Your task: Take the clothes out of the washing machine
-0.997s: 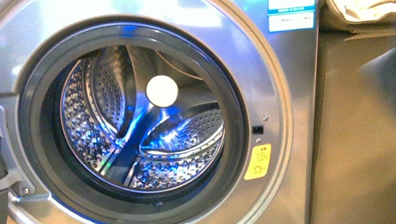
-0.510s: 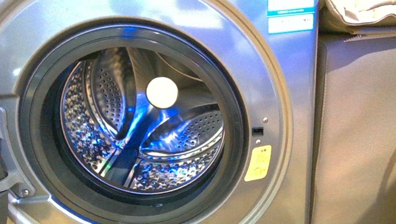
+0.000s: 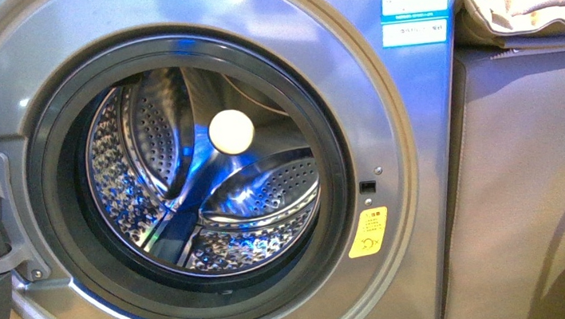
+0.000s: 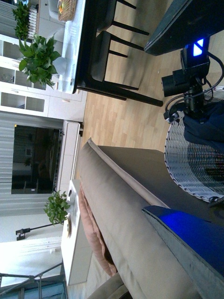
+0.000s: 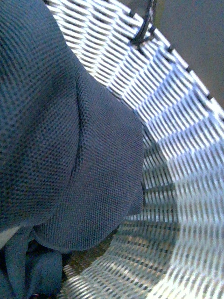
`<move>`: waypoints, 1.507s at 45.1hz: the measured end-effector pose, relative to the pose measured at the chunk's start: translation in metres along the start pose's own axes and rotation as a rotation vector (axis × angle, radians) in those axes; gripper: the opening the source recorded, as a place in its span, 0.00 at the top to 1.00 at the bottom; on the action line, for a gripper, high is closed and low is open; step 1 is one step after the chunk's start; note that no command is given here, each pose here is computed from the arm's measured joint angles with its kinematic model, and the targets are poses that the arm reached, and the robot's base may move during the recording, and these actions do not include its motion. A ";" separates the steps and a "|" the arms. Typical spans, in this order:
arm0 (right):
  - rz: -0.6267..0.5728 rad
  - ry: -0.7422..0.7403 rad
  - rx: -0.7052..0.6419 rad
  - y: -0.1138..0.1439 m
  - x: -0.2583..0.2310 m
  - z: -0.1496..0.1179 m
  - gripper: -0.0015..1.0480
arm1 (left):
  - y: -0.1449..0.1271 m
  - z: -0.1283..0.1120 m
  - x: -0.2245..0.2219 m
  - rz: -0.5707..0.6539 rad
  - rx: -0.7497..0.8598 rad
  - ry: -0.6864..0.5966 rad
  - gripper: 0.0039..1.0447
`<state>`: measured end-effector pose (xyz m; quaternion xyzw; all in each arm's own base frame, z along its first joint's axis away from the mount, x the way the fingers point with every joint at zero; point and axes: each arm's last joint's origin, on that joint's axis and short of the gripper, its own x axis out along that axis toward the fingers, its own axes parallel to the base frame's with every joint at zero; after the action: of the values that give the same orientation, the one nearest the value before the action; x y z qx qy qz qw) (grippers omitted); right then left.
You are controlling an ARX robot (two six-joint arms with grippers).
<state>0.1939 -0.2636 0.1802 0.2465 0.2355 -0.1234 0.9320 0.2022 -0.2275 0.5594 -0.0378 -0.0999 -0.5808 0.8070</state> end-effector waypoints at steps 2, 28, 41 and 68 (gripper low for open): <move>-0.007 0.038 0.055 -0.011 0.011 -0.008 0.94 | 0.000 0.000 0.000 0.000 0.000 0.000 0.06; 0.008 0.230 0.473 -0.052 0.072 -0.046 0.94 | 0.000 0.000 0.000 0.000 0.000 0.000 0.06; -0.001 0.145 0.481 -0.038 0.072 -0.051 0.56 | 0.000 0.000 0.000 0.000 0.000 0.000 0.06; 0.289 -0.023 0.230 0.069 -0.012 -0.028 0.07 | 0.000 0.000 0.000 0.000 0.000 0.000 0.06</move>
<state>0.1973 -0.1896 0.1926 0.3812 0.1713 -0.0171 0.9083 0.2022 -0.2275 0.5594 -0.0378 -0.0999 -0.5808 0.8070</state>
